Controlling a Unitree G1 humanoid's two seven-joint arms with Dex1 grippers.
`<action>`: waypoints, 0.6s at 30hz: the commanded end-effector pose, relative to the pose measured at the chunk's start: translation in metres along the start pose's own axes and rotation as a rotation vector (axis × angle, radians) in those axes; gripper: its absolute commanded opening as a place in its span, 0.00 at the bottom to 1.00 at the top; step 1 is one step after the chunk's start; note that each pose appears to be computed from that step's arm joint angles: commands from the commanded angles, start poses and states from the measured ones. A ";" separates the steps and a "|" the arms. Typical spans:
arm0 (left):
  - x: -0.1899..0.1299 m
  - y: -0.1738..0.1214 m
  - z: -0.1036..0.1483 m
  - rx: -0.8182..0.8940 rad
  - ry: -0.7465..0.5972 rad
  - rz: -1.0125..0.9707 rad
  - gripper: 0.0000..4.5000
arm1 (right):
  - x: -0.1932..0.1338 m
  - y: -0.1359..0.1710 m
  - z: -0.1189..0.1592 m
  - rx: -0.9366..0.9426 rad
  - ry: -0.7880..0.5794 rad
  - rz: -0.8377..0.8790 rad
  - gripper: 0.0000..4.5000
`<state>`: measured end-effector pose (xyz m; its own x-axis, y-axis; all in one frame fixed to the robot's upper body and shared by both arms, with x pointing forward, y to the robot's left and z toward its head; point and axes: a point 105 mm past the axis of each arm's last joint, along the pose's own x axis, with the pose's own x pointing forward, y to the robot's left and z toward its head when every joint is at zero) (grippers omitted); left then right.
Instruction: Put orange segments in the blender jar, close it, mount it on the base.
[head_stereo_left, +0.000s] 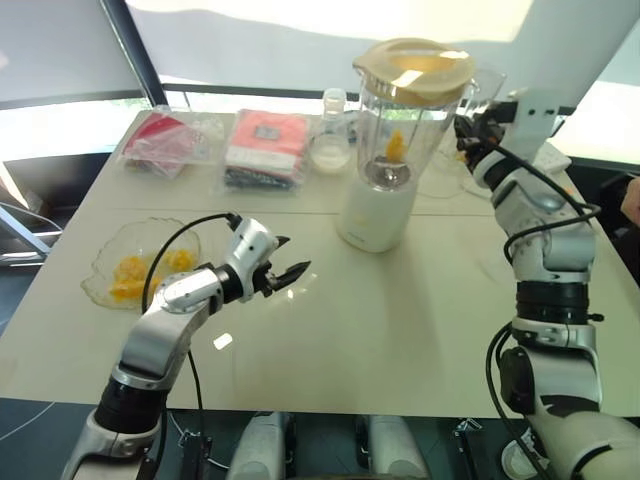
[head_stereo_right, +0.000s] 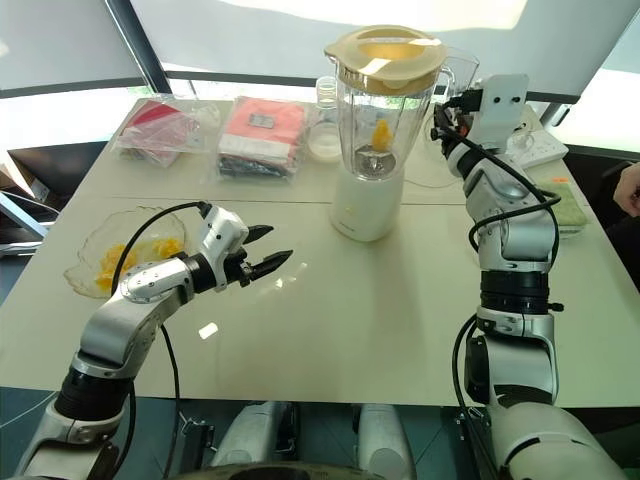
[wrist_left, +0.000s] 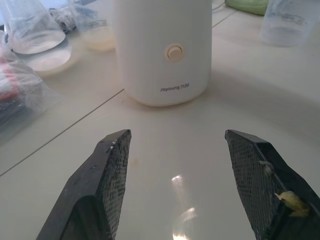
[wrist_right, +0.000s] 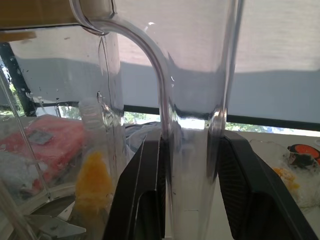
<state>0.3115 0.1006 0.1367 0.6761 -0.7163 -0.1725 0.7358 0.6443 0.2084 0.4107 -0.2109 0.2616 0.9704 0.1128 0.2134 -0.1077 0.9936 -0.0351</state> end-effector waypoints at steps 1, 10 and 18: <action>0.001 -0.001 0.010 0.041 -0.031 -0.009 0.69 | -0.002 0.004 0.012 -0.015 -0.038 0.016 0.22; 0.003 0.000 0.010 0.043 -0.033 -0.009 0.69 | -0.001 0.003 0.007 -0.016 -0.006 0.022 0.22; 0.002 0.001 0.006 -0.012 -0.031 -0.011 0.71 | -0.006 -0.001 0.003 -0.025 0.021 0.013 0.88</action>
<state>0.3134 0.0982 0.1319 0.6701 -0.7199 -0.1810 0.7417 0.6393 0.2032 0.4115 -0.2123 0.2441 0.9840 0.1241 0.1283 -0.1207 0.9921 -0.0336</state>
